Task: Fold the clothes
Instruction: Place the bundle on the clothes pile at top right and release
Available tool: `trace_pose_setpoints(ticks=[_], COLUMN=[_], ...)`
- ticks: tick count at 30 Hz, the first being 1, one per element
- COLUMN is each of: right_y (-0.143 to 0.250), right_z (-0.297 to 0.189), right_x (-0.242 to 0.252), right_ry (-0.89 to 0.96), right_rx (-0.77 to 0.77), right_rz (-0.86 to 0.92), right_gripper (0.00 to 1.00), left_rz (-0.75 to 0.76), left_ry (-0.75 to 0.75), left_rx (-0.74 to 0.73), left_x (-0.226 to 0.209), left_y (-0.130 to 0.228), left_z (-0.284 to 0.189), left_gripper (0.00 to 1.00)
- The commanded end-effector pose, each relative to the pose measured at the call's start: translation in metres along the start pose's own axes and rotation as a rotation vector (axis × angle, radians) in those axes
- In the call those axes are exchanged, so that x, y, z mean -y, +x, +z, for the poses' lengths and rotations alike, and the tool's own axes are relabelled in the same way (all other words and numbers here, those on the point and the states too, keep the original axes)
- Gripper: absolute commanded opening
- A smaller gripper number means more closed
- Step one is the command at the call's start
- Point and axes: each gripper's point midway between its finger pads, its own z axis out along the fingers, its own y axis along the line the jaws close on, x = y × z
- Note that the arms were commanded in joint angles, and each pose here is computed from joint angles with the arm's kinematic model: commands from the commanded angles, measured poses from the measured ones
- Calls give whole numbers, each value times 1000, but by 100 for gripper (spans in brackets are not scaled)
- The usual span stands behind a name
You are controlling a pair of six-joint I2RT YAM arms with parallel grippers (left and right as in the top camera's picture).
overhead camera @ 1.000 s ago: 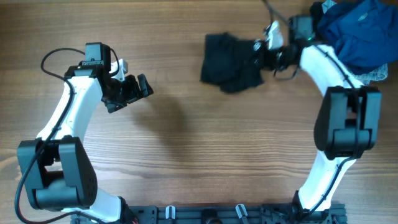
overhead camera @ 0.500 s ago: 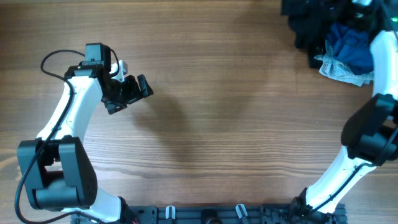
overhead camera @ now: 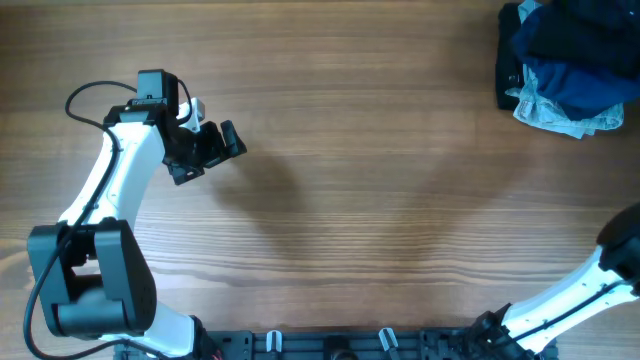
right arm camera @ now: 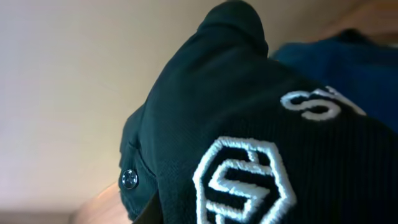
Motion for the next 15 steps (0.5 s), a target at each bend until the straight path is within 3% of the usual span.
trace_pose_setpoints(ticks=[1,4,8,10,13,15], right_y=[-5,6,16,15,14,10], right_z=[-10,0,4,0,-6,-11], right_x=[14,37,89,97,108,102], right_ry=[126,216,411,463,539,540], right_rx=[9,-15,-38,-33,-15,-3], right_rz=[-146,-134,-83,-80,-36,-10], right_gripper=[4,7,62,73,100,99], left_rz=[-14,-15,-22,-22,-24,-24], left_ry=[19,19,11,12,11,10], left_rx=[7,6,-15,-13,-18,-20], left_x=[3,3,1,1,1,1], left_y=[-2,-1,4,3,4,5], left_z=[-4,-4,-4,-4,-4,-4], left_gripper=[100,100,100,100,100,100])
